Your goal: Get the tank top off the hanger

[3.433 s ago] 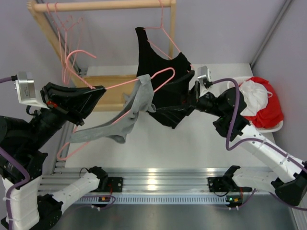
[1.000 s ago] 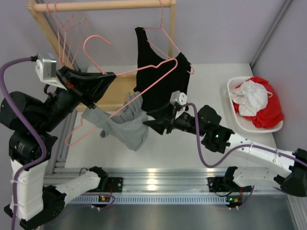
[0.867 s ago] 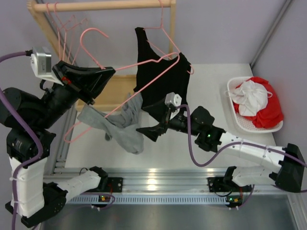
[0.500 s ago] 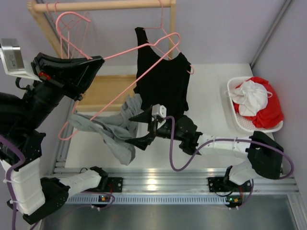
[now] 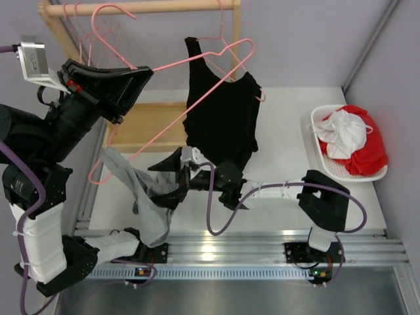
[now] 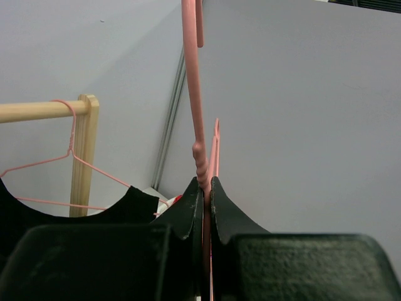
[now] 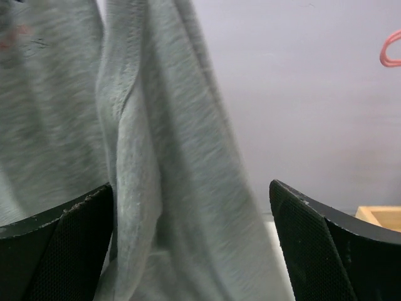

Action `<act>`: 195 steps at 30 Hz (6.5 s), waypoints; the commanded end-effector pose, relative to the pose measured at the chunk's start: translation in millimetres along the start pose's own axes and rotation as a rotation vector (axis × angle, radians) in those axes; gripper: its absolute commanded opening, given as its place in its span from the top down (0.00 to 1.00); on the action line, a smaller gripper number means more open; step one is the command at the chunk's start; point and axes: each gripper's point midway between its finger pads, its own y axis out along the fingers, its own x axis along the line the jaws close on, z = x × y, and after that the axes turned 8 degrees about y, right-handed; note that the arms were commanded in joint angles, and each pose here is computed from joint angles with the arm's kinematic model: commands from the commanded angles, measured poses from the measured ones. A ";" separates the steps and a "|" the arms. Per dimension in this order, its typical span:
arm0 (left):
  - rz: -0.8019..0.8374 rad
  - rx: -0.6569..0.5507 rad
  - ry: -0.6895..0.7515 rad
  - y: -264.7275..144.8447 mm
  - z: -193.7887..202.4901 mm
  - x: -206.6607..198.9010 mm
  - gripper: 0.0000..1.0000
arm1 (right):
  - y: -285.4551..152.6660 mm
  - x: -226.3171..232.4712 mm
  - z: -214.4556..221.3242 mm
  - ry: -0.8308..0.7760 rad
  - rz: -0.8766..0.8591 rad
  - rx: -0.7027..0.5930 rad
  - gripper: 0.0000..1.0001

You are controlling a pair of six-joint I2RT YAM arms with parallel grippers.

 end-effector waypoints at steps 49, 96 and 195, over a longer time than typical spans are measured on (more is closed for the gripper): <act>-0.332 -0.156 0.214 -44.0 32.0 72.3 1.00 | -119.6 -42.0 104.2 0.039 0.755 0.672 0.53; -0.320 -0.142 0.224 -58.5 31.7 65.1 1.00 | -116.8 15.9 271.2 0.418 0.646 1.038 0.01; -0.813 0.242 0.311 -55.3 152.5 188.8 1.00 | -572.4 -104.6 -323.3 0.083 2.107 -0.638 0.16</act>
